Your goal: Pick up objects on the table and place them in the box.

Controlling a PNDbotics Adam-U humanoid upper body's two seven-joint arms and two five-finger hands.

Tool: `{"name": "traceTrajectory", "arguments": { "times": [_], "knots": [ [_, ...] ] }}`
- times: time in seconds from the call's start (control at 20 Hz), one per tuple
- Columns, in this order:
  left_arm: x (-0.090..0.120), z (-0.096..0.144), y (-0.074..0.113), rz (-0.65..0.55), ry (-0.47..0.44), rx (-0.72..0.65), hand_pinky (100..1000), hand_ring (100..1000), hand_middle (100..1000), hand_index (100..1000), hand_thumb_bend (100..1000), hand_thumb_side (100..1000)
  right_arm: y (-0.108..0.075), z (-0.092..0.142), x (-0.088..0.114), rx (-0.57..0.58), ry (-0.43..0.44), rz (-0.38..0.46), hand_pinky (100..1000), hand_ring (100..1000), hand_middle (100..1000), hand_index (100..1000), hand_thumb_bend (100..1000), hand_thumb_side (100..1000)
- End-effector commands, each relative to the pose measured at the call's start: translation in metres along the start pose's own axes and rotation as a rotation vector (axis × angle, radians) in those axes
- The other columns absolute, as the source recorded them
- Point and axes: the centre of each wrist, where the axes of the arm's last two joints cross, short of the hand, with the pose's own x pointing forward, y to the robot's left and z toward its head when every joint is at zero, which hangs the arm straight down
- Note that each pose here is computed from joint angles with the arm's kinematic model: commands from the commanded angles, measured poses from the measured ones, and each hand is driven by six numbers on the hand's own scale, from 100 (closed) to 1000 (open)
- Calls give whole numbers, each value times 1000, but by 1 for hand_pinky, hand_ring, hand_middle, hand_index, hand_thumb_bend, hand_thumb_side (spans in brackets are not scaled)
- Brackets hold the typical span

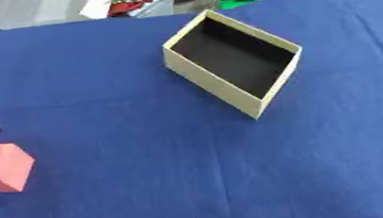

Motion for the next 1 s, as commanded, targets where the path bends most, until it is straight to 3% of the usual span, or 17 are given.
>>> {"name": "traceTrajectory", "arguments": {
  "times": [0.05, 0.5, 1.0],
  "knots": [
    [-3, 2, 6, -27, 30, 15, 891, 921, 939, 961, 835, 625, -4, -4, 3, -8, -21, 3, 810, 784, 778, 825, 100, 952],
    [-3, -9, 0, -15, 19, -6, 880, 907, 909, 952, 811, 616, -4, -4, 3, -10, -17, 2, 810, 785, 778, 824, 100, 953],
    [-2, -11, 0, -24, 27, 30, 852, 868, 869, 913, 708, 620, -4, -3, 3, -10, -14, 2, 811, 785, 778, 825, 100, 953]
  ]
}}
